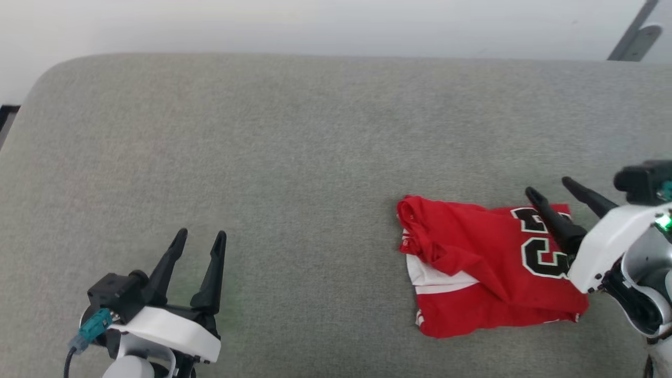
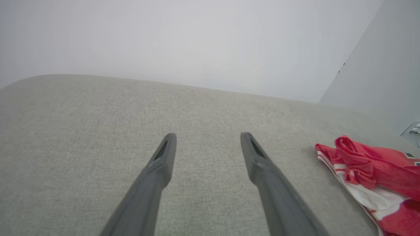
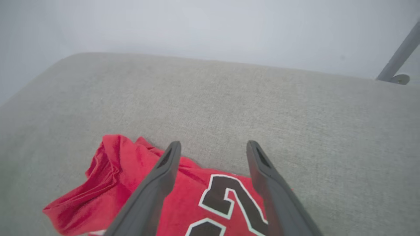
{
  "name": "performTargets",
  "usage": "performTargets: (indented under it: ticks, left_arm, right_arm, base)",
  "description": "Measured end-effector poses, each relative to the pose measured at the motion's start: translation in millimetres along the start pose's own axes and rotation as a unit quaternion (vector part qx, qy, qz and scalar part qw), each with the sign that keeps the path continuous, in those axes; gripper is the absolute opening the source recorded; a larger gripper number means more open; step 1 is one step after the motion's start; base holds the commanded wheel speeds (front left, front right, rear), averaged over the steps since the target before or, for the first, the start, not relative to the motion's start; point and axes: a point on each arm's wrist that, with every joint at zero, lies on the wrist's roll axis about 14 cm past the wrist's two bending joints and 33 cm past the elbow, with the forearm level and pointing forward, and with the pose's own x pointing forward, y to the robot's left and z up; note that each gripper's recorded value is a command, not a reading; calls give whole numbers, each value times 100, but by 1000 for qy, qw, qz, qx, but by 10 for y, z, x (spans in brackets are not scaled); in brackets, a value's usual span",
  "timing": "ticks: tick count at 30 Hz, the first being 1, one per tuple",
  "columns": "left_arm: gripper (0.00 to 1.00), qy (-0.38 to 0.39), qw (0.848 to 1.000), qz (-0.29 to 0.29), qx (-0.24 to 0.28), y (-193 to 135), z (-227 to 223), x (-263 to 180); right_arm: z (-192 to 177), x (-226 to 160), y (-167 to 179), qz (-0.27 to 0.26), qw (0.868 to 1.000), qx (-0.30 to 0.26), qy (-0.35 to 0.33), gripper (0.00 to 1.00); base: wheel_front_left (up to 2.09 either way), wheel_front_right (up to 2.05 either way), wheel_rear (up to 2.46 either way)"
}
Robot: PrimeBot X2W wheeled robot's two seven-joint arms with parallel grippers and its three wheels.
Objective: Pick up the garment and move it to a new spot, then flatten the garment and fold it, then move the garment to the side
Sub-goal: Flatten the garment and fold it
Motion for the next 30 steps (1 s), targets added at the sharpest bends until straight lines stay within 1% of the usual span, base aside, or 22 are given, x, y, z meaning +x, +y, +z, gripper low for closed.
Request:
performTargets:
  ticks: [4, 7, 12, 15, 19, 26, 30]
  left_arm:
    - [100, 1, 1000, 2, -13, -25, -27, -5]
    - [100, 0, 1000, 3, -15, -33, -18, -10]
    - [100, -3, 1000, 10, -18, -7, -10, -68]
    - [100, -10, 1000, 8, -14, -23, 27, -112]
    - [100, -16, 1000, 9, -9, -34, 47, -232]
    - [100, -34, 999, 19, 0, -3, 140, -432]
    - [100, -28, 999, 27, 4, 30, 105, -558]
  right_arm:
    - [100, -145, -250, -44, 996, 24, -80, 100]
    - [98, -277, -406, -76, 990, 16, -122, 100]
    - [59, -468, -518, -109, 979, 17, -172, 100]
    - [55, -578, -553, -121, 974, 8, -191, 100]
    - [-33, -710, -550, -129, 972, 4, -196, 100]
    - [-252, -892, -538, -138, 972, 17, -188, 100]
    - [-322, -990, -567, -147, 972, 18, -181, 100]
  base:
    - [0, 0, 0]
    - [0, 0, 0]
    - [0, 0, 0]
    - [0, 0, 0]
    - [0, 0, 0]
    - [0, 0, 0]
    - [0, 0, 0]
